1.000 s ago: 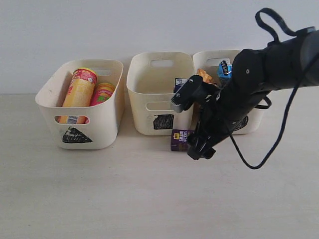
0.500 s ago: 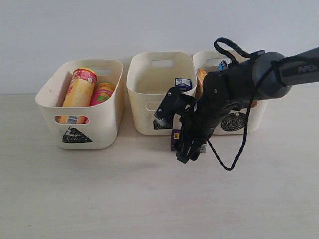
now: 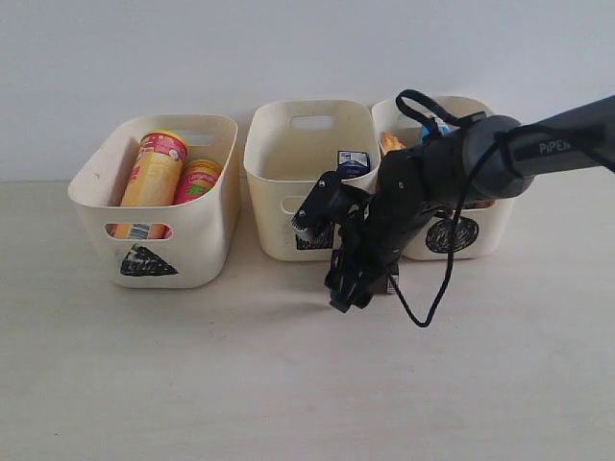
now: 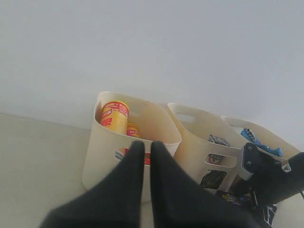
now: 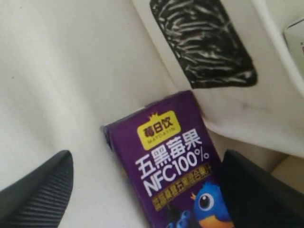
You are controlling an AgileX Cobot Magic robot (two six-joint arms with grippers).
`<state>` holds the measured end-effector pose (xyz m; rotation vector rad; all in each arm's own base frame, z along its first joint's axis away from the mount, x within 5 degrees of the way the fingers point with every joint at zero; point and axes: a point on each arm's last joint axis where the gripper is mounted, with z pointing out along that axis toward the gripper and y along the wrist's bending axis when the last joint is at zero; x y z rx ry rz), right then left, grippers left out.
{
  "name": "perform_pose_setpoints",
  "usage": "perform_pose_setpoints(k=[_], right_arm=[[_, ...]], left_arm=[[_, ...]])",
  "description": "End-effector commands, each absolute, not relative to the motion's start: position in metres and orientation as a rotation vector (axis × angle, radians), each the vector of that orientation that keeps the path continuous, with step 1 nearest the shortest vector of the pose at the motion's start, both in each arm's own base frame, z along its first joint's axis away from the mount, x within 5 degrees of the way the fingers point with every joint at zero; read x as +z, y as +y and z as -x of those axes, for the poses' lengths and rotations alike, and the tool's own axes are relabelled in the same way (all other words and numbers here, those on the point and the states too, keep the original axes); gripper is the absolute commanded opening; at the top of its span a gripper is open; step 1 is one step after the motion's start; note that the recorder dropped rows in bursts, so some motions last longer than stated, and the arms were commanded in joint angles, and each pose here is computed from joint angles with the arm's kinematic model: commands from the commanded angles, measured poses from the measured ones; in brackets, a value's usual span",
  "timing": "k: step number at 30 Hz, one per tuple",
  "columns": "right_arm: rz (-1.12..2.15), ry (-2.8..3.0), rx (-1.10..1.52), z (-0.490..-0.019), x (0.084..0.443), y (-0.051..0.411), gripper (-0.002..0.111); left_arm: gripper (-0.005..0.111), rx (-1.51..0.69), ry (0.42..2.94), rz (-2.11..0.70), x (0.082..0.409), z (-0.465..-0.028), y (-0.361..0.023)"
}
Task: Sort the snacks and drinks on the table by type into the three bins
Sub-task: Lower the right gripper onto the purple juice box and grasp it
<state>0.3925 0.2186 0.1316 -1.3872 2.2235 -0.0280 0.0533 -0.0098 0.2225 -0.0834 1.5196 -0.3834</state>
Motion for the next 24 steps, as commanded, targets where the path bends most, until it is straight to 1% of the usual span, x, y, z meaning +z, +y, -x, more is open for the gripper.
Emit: perform_pose_setpoints(k=[1, 2, 7, 8, 9, 10, 11, 12, 18, 24], right_arm=[[1.387, 2.261, -0.021, -0.393, 0.120, 0.218, 0.075], [1.388, 2.267, -0.020, -0.393, 0.118, 0.218, 0.072], [1.361, 2.295, -0.012, -0.393, 0.114, 0.218, 0.054], [1.355, 2.304, -0.009, -0.393, 0.114, 0.218, 0.044], [1.356, 2.312, -0.008, -0.392, 0.114, 0.217, 0.039], [1.365, 2.326, -0.008, -0.391, 0.113, 0.217, 0.021], [1.368, 2.332, -0.007, -0.390, 0.113, 0.216, 0.013], [1.364, 2.352, -0.004, -0.389, 0.112, 0.216, 0.000], [1.388, 2.419, 0.013, -0.382, 0.121, 0.213, 0.000], [1.316, 2.512, 0.157, -0.369, 0.146, 0.214, 0.000]], left_arm=[[0.004, -0.392, 1.522, 0.095, 0.221, -0.053, -0.010], [0.004, -0.392, 1.523, 0.095, 0.221, -0.053, -0.010], [0.004, -0.392, 1.525, 0.095, 0.221, -0.053, -0.010], [0.004, -0.392, 1.525, 0.095, 0.221, -0.053, -0.010], [0.004, -0.392, 1.525, 0.095, 0.221, -0.053, -0.010], [0.004, -0.392, 1.525, 0.095, 0.221, -0.053, -0.010], [0.004, -0.392, 1.525, 0.095, 0.221, -0.053, -0.010], [0.004, -0.392, 1.525, 0.095, 0.221, -0.053, -0.010], [0.004, -0.392, 1.525, 0.095, 0.221, -0.053, -0.010], [0.004, -0.392, 1.525, 0.095, 0.221, -0.053, -0.010]])
